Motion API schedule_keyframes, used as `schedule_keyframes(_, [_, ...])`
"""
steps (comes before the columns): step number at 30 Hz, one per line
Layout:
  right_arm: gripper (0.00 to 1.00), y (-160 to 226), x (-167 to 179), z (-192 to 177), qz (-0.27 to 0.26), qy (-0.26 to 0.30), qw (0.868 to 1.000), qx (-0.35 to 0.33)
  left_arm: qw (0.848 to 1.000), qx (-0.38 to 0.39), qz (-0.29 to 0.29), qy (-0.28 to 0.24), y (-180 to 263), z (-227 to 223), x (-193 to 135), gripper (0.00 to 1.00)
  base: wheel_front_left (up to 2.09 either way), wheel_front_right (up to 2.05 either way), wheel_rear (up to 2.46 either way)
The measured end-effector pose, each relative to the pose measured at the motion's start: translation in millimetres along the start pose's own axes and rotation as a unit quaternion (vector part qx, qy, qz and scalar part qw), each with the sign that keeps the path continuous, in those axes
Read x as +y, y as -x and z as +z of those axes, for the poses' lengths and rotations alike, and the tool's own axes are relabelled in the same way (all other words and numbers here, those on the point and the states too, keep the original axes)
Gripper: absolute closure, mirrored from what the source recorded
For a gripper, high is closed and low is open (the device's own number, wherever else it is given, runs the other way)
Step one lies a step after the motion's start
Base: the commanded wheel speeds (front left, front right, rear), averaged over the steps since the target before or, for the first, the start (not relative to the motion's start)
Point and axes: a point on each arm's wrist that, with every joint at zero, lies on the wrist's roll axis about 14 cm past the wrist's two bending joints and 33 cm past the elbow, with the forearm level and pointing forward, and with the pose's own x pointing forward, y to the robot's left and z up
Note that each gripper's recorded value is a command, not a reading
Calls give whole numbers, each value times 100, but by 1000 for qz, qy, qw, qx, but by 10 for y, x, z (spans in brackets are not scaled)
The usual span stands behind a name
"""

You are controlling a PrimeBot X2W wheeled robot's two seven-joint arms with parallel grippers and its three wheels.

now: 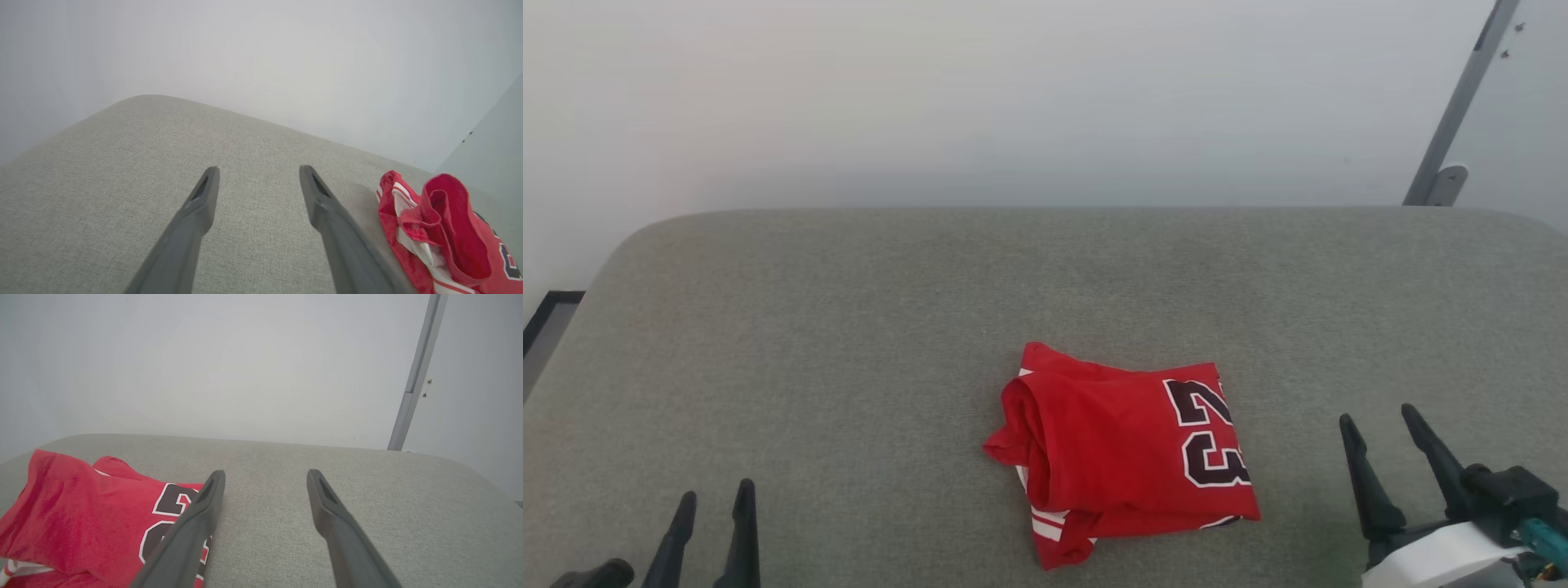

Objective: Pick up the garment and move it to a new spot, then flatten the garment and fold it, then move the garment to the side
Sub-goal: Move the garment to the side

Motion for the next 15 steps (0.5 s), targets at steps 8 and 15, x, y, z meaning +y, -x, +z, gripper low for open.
schedule_keyframes(8, [0,-86,237,-301,49,-13,997,59,1000,8,6,1,73,-51,23,0,0,0,0])
schedule_keyframes(15, [0,-328,439,-492,103,-17,983,154,1000,14,11,3,126,-90,45,0,0,0,0])
